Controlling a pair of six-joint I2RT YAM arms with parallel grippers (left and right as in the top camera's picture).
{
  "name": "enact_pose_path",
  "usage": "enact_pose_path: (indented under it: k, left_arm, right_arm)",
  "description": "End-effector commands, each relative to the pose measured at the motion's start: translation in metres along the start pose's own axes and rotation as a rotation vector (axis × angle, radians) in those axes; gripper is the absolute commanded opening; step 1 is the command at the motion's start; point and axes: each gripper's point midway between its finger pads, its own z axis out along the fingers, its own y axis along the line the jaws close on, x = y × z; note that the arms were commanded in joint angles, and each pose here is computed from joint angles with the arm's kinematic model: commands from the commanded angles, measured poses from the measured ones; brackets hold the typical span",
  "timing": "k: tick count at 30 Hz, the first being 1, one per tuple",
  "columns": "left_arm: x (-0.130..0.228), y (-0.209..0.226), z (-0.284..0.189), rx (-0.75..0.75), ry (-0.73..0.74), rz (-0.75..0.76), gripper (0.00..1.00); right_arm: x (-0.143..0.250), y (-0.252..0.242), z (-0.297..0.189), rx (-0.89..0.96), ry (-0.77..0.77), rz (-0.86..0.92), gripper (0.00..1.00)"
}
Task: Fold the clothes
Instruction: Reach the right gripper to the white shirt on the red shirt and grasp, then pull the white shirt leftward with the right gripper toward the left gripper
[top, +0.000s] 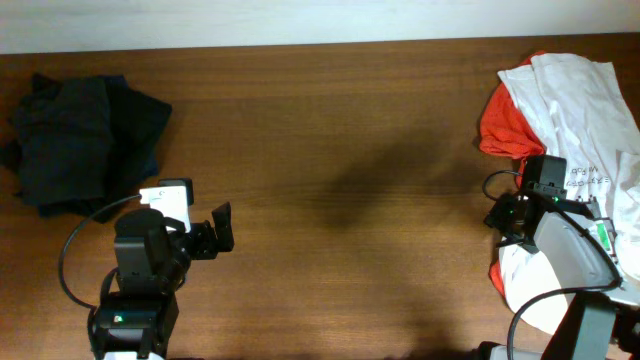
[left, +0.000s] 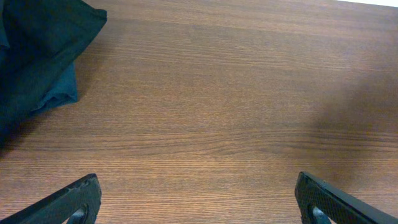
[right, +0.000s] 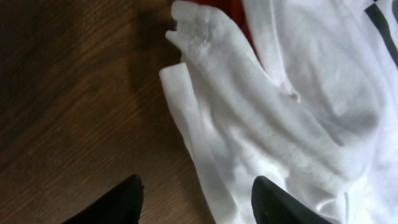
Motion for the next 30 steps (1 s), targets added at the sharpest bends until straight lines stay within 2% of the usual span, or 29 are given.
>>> enact_pose_path:
  k: [1,2,3,4,6,10,14,20,22,23,24,27,28,30]
  left_arm:
    - [-0.008,-0.005,-0.004,0.02,-0.017,0.005,0.99]
    - [-0.008,-0.005,-0.004,0.02,-0.017,0.005,0.99]
    - [-0.008,-0.005,-0.004,0.02,-0.017,0.006,0.99]
    - [-0.008,-0.005,-0.004,0.02,-0.017,0.006,0.99]
    - [-0.008,-0.005,-0.004,0.02,-0.017,0.005,0.99]
    - [-0.008,-0.005,-0.004,0.02,-0.017,0.006,0.99]
    - [-0.008,-0.005,-0.004,0.019,-0.018,0.006,0.99]
    - [-0.008,-0.005,-0.004,0.019,-0.017,0.006,0.99]
    - [-0.008,-0.005,-0.004,0.019,-0.017,0.006,0.99]
    - [-0.008,-0.005,-0.003,0.019,-0.016,0.005,0.99]
    - [-0.008,-0.005,-0.002,0.019,-0.014,0.005,0.99]
    - [-0.007,-0.005,-0.002,0.019,-0.012,0.005,0.99]
    - [-0.007,-0.005,-0.002,0.019,-0.012,0.005,0.99]
    - [-0.007,-0.005,-0.002,0.019,-0.013,0.005,0.99]
  right_arm:
    - [0.007,-0.001,0.008,0.003,0.031,0.009,0.54]
    - [0.007,-0.001,0.011,0.006,0.036,0.008,0.47]
    - [0.008,-0.001,0.013,0.008,0.039,0.008,0.31]
    - [0.008,-0.001,0.013,0.008,0.039,0.008,0.19]
    - [0.004,0.0,0.013,0.003,0.027,0.01,0.04]
    - [-0.039,0.0,-0.02,-0.021,-0.063,0.054,0.04]
    - [-0.121,-0.018,-0.119,-0.055,-0.208,0.106,0.04]
    - [-0.173,-0.027,-0.212,-0.095,-0.384,0.101,0.04]
    - [-0.19,0.008,-0.26,-0.295,-0.476,-0.014,0.04]
    - [-0.197,0.043,-0.314,-0.514,-0.575,-0.14,0.04]
    - [-0.192,0.074,-0.378,-0.736,-0.672,-0.263,0.04]
    - [-0.164,0.106,-0.454,-0.976,-0.759,-0.441,0.04]
    - [-0.146,0.121,-0.465,-1.055,-0.731,-0.511,0.04]
    - [-0.109,0.148,-0.455,-1.13,-0.582,-0.574,0.04]
